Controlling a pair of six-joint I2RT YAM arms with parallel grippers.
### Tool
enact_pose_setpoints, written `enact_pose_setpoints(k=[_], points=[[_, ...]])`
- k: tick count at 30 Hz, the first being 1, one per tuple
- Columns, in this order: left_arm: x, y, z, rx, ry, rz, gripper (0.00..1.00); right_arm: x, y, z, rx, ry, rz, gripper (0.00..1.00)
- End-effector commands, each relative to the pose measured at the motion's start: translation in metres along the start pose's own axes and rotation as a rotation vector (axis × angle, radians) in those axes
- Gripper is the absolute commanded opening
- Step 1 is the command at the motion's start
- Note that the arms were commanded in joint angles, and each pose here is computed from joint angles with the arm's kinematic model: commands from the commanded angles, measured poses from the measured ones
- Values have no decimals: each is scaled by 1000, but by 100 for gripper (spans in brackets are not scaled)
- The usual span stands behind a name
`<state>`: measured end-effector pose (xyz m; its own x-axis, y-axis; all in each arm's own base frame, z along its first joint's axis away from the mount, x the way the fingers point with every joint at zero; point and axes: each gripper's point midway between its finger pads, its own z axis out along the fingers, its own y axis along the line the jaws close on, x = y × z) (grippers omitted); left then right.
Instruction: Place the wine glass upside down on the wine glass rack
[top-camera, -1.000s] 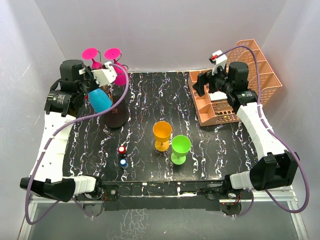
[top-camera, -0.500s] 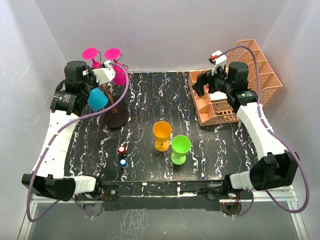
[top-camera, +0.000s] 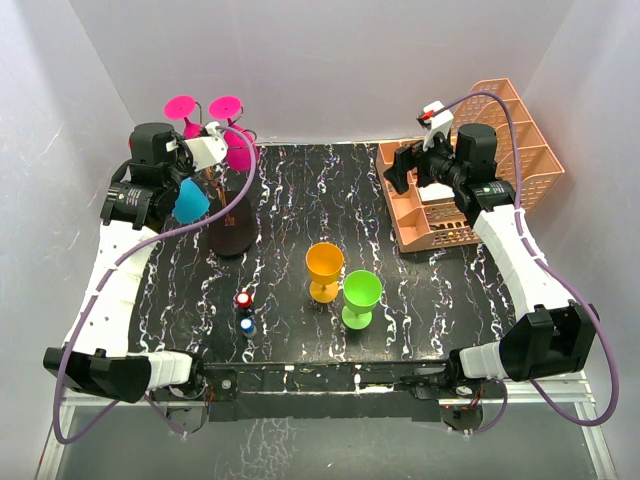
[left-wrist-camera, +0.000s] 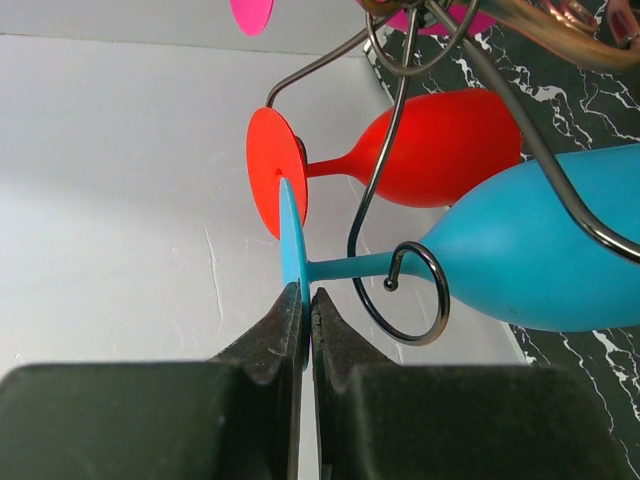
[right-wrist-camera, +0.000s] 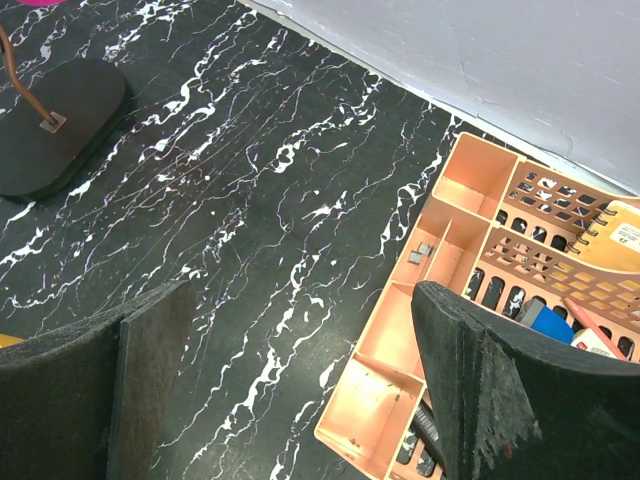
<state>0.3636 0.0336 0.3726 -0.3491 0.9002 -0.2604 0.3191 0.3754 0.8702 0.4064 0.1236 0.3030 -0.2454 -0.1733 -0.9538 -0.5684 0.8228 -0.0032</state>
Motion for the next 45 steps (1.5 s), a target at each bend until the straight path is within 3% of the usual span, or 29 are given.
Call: enact_pose_setpoints(k=[1, 13, 45], points=[[10, 7, -15, -28, 23, -24, 0, -9, -2, -1, -4, -38, -26, 99], [18, 4, -26, -13, 44, -36, 0, -9, -1, -1, -9, -38, -23, 99], [-17, -13, -20, 96, -107, -71, 0, -5, -1, -2, -21, -32, -17, 99]])
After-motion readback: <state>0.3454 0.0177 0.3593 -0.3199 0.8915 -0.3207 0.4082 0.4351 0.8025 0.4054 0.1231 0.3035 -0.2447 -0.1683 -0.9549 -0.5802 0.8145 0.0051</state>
